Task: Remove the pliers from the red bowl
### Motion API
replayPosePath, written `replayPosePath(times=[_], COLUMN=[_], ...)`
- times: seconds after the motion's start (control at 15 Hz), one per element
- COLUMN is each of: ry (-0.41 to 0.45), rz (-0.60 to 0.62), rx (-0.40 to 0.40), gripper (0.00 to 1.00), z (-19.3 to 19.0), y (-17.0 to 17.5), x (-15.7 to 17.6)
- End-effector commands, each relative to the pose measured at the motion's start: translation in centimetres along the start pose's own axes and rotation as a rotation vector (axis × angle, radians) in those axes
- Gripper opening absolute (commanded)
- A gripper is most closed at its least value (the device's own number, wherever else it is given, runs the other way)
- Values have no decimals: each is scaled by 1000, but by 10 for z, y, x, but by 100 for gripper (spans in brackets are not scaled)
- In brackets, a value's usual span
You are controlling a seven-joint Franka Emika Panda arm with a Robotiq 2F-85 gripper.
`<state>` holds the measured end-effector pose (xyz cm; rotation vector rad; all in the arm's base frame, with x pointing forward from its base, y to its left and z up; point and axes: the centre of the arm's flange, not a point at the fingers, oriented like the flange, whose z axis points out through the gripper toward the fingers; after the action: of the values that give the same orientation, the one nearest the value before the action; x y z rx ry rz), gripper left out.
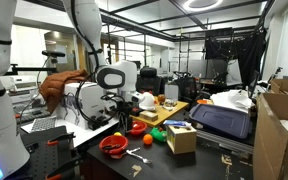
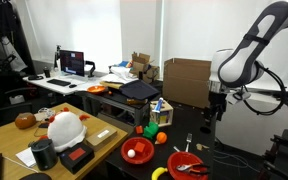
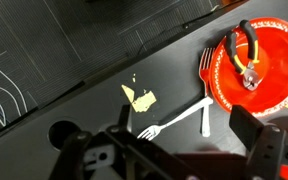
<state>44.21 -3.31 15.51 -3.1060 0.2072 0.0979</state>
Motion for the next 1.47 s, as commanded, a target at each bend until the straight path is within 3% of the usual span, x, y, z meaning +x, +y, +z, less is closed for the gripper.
replayPosePath(times=[0.0, 0.6, 1.07, 1.4], ry=[-83, -267, -287, -279], rz=[-52, -262, -373, -422], rx=[16, 38, 91, 106], gripper=[100, 100, 100, 100], z=[30, 105, 127, 129], y=[-21, -80, -131, -147], x=[-9, -45, -49, -47])
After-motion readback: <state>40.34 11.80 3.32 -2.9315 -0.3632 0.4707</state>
